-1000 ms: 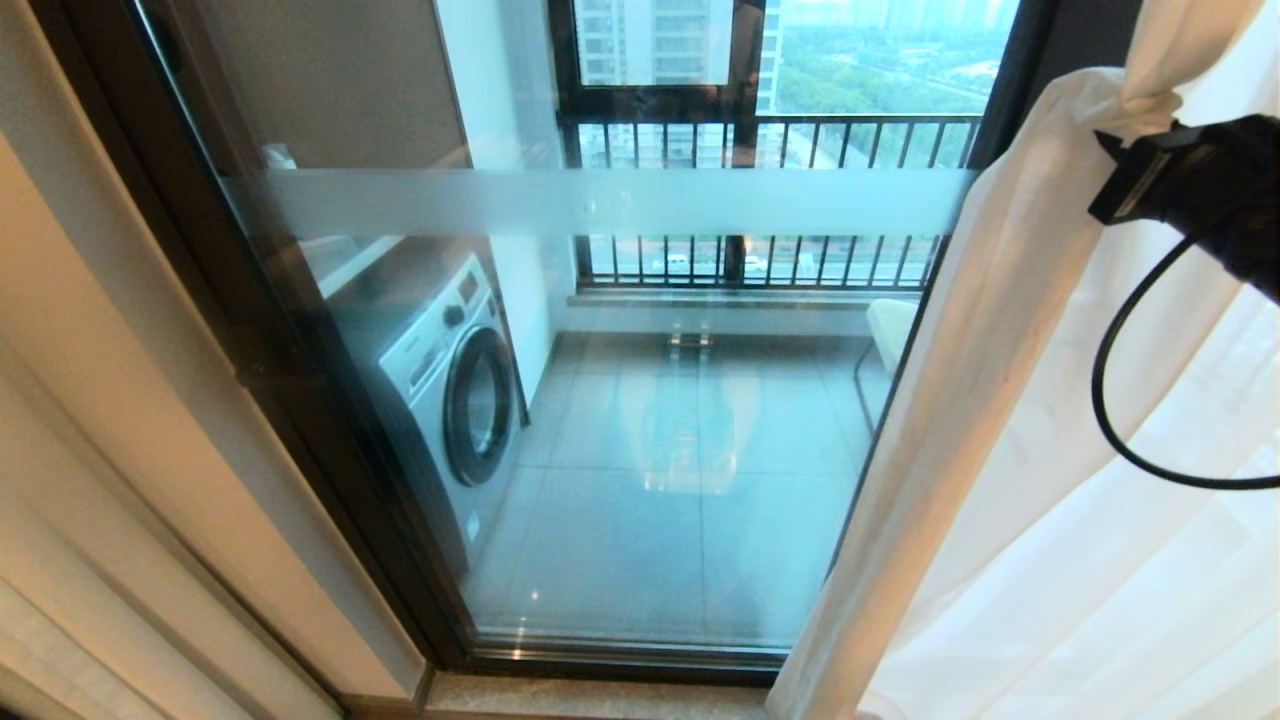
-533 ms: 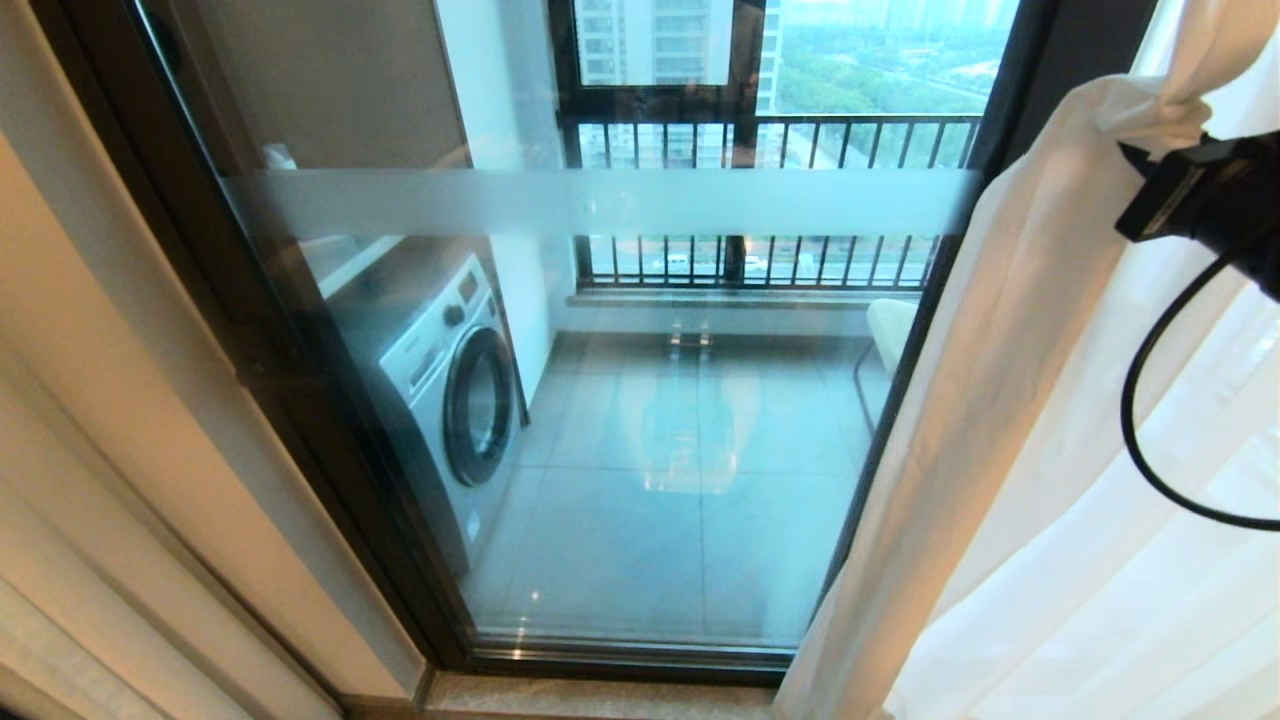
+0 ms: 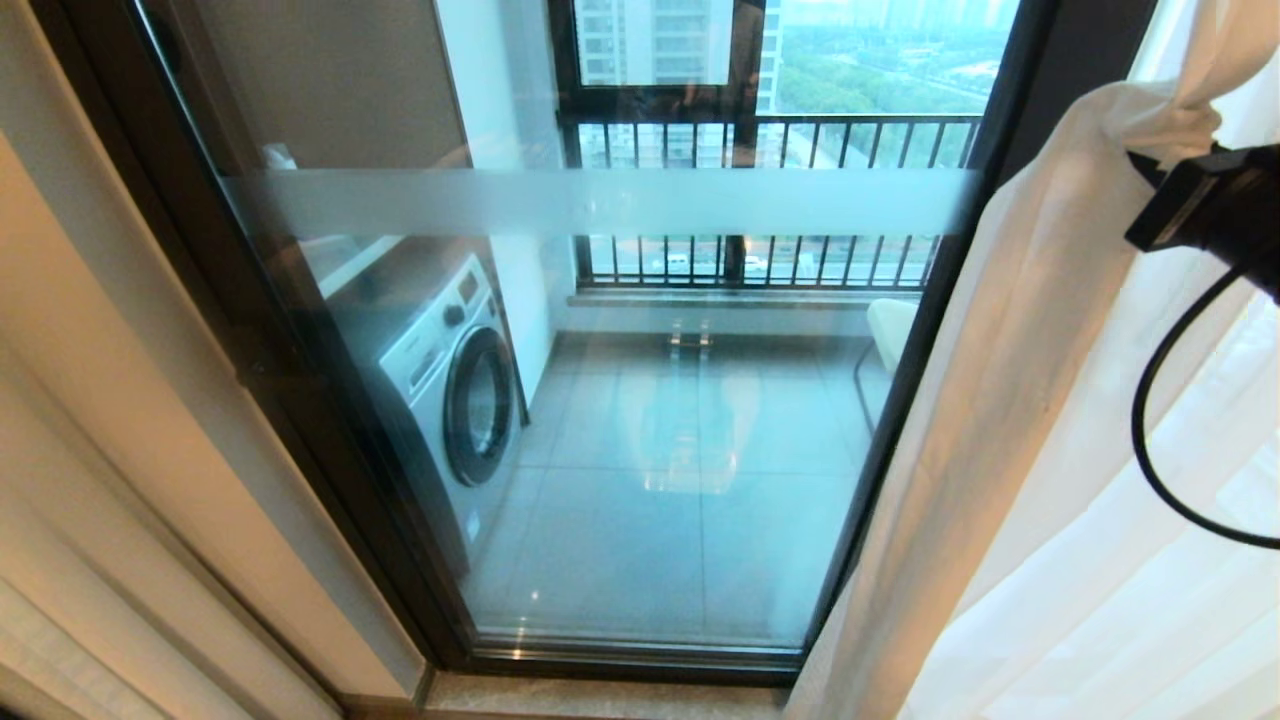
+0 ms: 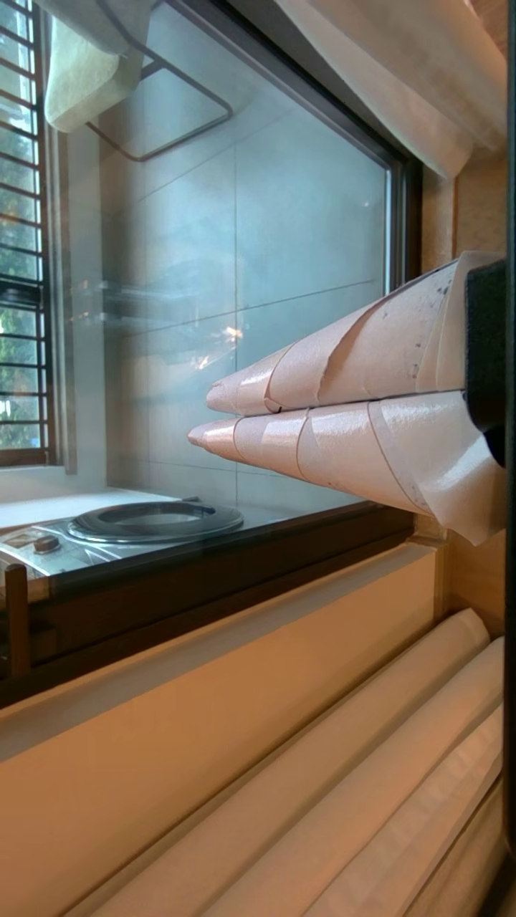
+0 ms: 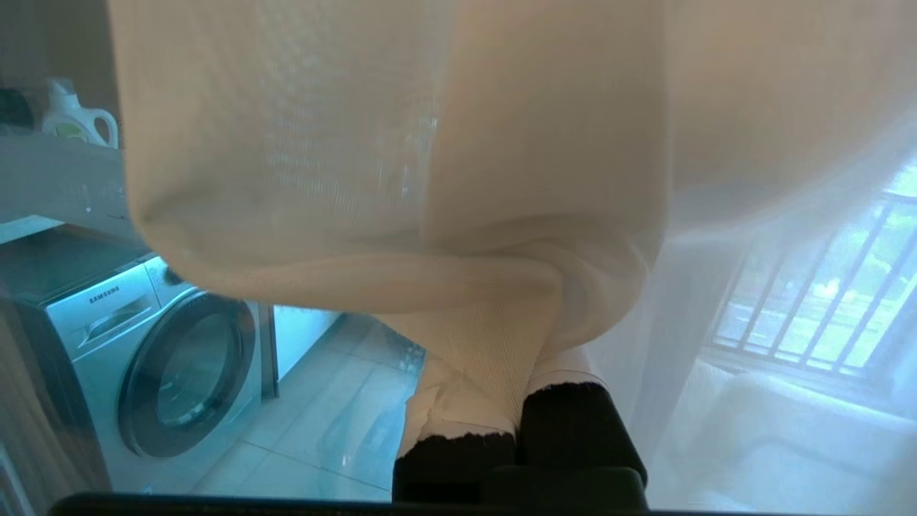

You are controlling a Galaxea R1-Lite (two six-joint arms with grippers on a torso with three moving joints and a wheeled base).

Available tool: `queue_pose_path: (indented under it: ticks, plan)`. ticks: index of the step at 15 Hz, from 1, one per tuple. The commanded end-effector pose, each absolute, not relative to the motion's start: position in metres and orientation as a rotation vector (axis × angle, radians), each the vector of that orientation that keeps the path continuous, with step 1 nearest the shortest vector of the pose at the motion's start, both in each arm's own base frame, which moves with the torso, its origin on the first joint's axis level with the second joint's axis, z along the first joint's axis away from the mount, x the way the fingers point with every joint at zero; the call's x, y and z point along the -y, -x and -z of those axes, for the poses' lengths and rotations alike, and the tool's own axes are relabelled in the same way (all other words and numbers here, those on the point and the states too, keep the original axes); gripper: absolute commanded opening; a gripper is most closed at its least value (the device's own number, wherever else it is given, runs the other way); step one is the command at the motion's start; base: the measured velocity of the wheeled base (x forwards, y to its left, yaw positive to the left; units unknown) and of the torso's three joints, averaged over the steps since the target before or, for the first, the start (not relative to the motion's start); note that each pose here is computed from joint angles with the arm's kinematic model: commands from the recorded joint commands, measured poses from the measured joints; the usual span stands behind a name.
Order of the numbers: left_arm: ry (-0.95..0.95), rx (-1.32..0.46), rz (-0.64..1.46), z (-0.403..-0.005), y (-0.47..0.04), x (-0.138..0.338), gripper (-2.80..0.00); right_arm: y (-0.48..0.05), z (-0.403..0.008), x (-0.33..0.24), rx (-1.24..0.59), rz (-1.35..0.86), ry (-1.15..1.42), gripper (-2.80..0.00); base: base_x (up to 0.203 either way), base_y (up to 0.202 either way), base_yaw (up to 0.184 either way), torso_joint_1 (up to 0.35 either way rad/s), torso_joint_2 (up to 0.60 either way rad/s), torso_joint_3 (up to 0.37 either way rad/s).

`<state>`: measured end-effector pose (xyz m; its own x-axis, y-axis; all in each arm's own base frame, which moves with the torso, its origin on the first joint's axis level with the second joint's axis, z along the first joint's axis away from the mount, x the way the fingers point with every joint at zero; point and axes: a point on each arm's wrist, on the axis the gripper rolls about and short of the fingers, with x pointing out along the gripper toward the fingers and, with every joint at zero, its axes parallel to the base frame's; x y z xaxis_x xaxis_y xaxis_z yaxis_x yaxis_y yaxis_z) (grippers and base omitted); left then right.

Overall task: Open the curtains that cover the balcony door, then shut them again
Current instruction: Pull the inner curtains open on both sides

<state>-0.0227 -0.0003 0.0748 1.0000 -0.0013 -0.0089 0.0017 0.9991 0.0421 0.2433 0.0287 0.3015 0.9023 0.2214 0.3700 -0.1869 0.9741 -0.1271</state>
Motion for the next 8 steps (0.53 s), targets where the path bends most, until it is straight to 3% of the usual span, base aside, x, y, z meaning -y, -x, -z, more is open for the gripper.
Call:
queue_pose_path:
  ticks: [1, 8]
  plan:
    - [-0.044, -0.011, 0.002, -0.0748, 0.0226, 0.0003, -2.80, -0.2390, -0.3019, -0.0282, 0.399, -0.212, 0.090, -2.80, 0.000, 0.000, 0.000, 0.000, 0.00, 0.000]
    - [-0.041, -0.009, 0.000, -0.0749, 0.0226, 0.0003, -2.80, -0.2386, -0.3022, -0.0278, 0.398, -0.214, 0.069, -2.80, 0.000, 0.000, 0.000, 0.000, 0.00, 0.000]
